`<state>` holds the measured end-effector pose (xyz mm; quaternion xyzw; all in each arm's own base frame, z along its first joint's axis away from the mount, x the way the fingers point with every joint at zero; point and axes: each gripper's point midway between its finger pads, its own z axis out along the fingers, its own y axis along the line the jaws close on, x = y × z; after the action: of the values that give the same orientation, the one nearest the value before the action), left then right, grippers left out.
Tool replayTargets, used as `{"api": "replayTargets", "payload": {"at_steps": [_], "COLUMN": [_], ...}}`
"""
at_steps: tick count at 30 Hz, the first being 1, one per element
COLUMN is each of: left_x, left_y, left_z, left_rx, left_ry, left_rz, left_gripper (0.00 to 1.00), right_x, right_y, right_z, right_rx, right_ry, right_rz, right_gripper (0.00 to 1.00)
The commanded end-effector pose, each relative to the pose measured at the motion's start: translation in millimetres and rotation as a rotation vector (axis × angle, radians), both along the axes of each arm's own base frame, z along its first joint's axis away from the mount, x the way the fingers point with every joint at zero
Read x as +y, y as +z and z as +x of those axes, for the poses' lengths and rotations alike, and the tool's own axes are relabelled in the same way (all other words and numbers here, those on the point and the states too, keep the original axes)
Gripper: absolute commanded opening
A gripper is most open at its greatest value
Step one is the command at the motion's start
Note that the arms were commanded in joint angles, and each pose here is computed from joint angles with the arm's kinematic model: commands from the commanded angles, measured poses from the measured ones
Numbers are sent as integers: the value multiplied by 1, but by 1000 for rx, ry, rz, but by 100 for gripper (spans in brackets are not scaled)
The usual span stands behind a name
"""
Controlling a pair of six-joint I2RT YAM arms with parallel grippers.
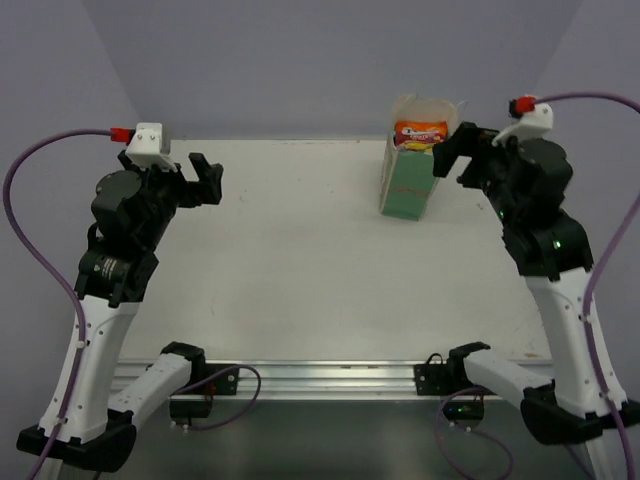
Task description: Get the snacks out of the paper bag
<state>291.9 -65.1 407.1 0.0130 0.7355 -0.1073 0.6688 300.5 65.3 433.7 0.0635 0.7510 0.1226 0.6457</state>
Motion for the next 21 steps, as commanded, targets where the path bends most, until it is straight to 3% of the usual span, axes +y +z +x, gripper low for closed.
{"api": "replayTargets", "payload": {"at_steps": [1, 3, 4, 7, 8, 14, 18, 21], "left_x": [-13, -14, -14, -15, -15, -15, -15, -15], "left_y": [-6, -10, -15, -21, -24, -33, -38, -40], "left_z": [2, 4, 5, 6, 7, 7, 8, 8], "left_rx": [27, 39, 50, 66, 74, 100, 117, 127], "left_ry": [-47, -49, -49, -48, -47, -46, -43, -43], "left_rz": [-46, -48, -51, -53, -53, -52, -48, -45], "left_gripper": [100, 100, 100, 100, 100, 100, 100, 100], "right_x": [34, 43, 51, 59, 64, 83, 90, 96], "right_y": [-1, 3, -24, -37, -65, -124, -154, -168], "right_z": [55, 80, 109, 145, 166, 211, 225, 222], "right_rx": [61, 75, 144, 176, 234, 334, 353, 365], "right_ry": [101, 117, 120, 118, 117, 174, 186, 196], "right_rz": [0, -14, -36, -63, -83, -134, -175, -231], "right_gripper": [98, 98, 97, 91, 89, 79, 61, 32]}}
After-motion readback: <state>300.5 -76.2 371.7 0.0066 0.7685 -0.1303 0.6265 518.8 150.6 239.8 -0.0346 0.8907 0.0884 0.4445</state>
